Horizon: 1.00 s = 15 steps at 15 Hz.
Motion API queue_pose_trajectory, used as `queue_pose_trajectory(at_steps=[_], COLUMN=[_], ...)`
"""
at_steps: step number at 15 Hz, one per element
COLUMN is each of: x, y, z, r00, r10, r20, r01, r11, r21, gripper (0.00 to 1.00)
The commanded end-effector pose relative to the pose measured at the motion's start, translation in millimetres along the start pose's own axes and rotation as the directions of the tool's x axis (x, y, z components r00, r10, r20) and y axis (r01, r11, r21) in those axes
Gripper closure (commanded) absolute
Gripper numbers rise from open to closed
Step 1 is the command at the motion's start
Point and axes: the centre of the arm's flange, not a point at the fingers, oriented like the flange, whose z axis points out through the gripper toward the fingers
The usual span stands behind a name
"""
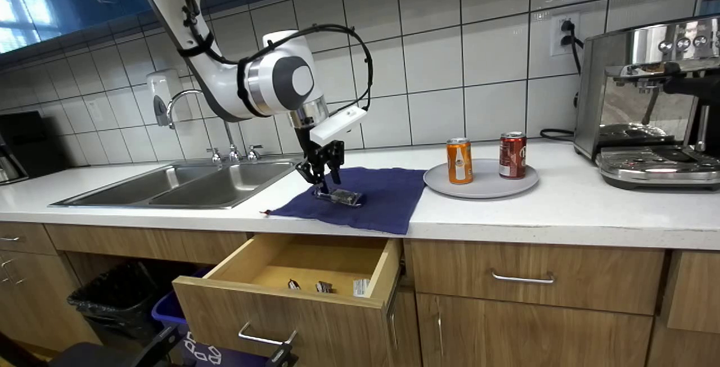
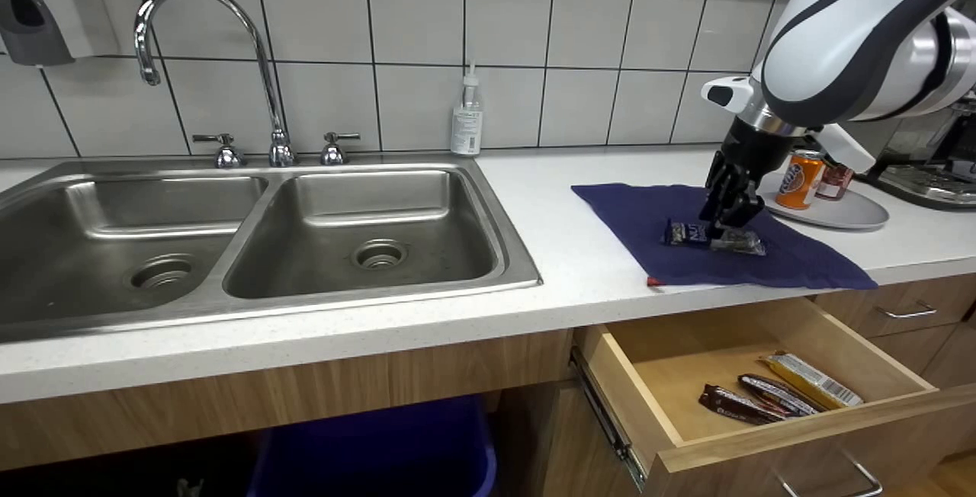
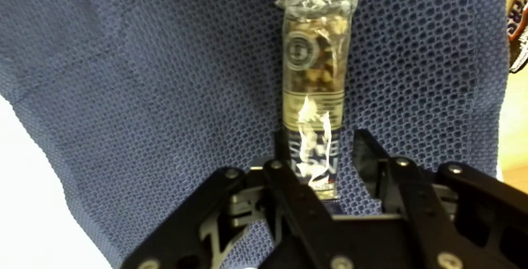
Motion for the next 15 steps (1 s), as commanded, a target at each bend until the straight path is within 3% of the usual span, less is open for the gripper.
queue_pose_trajectory(at_steps=[1,4,5,15], x=[-6,-5,-5,-3], y=[-5,-5,-5,-2], z=[-11,-10,-9,1], r00=[1.0,1.0,1.0,1.0], r10=[-0.011,-0.011,-0.01,-0.003], r20=[-0.006,-0.004,-0.003,0.006], r01=[0.011,0.011,0.01,0.003], r11=[1.0,1.0,1.0,1.0], r21=[-0.011,-0.008,-0.006,0.012], gripper=[0.24,0.02,0.0,0.0])
